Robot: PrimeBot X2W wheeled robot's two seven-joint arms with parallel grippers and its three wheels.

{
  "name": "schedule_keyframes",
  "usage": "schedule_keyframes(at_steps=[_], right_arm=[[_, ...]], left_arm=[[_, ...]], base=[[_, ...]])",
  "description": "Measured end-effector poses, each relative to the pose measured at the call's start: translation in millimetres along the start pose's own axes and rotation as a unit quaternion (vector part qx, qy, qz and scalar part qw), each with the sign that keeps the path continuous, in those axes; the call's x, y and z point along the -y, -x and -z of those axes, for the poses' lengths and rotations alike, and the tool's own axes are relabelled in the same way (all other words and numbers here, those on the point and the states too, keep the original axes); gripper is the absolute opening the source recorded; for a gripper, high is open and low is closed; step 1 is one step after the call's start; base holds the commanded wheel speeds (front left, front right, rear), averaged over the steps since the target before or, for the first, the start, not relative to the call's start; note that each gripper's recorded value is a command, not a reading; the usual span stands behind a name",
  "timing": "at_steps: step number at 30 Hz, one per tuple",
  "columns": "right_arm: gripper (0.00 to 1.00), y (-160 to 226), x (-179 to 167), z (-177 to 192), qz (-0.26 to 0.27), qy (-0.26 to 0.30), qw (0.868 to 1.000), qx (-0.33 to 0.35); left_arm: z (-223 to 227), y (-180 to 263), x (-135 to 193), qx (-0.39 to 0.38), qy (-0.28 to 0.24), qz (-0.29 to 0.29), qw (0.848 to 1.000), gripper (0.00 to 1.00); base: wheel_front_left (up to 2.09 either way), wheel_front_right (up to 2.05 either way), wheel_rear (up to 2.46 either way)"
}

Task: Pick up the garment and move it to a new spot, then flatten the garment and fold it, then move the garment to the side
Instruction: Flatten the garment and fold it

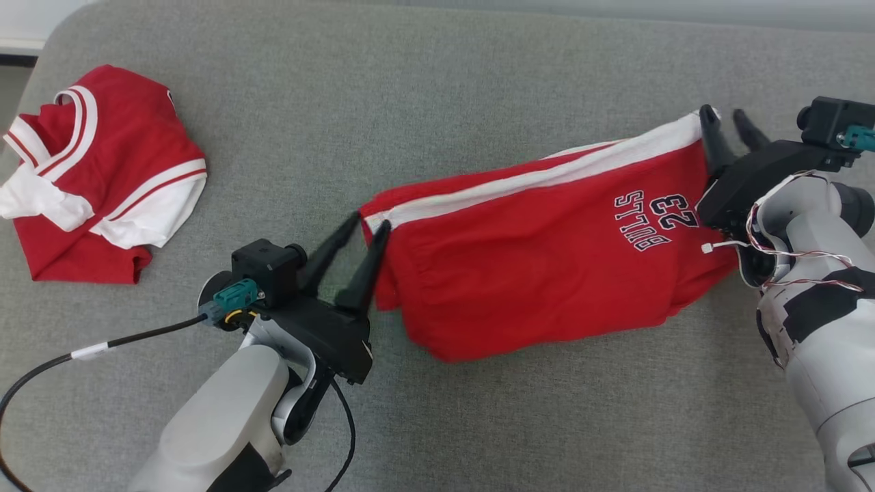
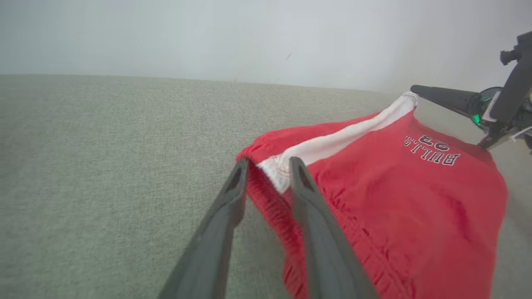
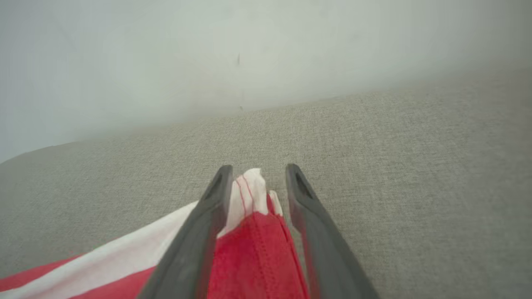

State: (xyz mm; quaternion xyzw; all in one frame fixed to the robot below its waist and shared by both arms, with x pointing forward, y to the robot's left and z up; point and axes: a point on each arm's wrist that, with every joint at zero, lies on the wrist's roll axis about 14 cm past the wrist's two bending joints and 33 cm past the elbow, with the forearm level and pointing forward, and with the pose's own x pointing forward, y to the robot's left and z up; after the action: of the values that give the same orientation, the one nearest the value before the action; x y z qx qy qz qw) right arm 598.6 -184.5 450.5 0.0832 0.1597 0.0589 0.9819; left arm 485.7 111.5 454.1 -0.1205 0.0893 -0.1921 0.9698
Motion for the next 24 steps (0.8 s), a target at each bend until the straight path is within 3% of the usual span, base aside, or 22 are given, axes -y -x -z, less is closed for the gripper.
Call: schedule_keyframes(at_steps=[9, 17, 24], right_arm=[[1.00, 29, 10, -8, 0.001, 0.016, 1.000, 0.015], [1.00, 64, 29, 14, 0.017, 0.010, 1.000, -0.005], [1.00, 70, 26, 34, 0.014, 0.008, 0.999, -0.032]], left_arm=[[-42, 21, 3, 0.074, -0.026, -0.020, 0.997, 1.00], [-77, 82, -21, 0.158, -0.061, -0.118, 0.978, 1.00], [-72, 127, -42, 0.164, -0.082, -0.187, 0.965, 1.00]], base=[[0.00, 0.00, 0.00], [0.00, 0.00, 0.00], [0.00, 0.00, 0.00]])
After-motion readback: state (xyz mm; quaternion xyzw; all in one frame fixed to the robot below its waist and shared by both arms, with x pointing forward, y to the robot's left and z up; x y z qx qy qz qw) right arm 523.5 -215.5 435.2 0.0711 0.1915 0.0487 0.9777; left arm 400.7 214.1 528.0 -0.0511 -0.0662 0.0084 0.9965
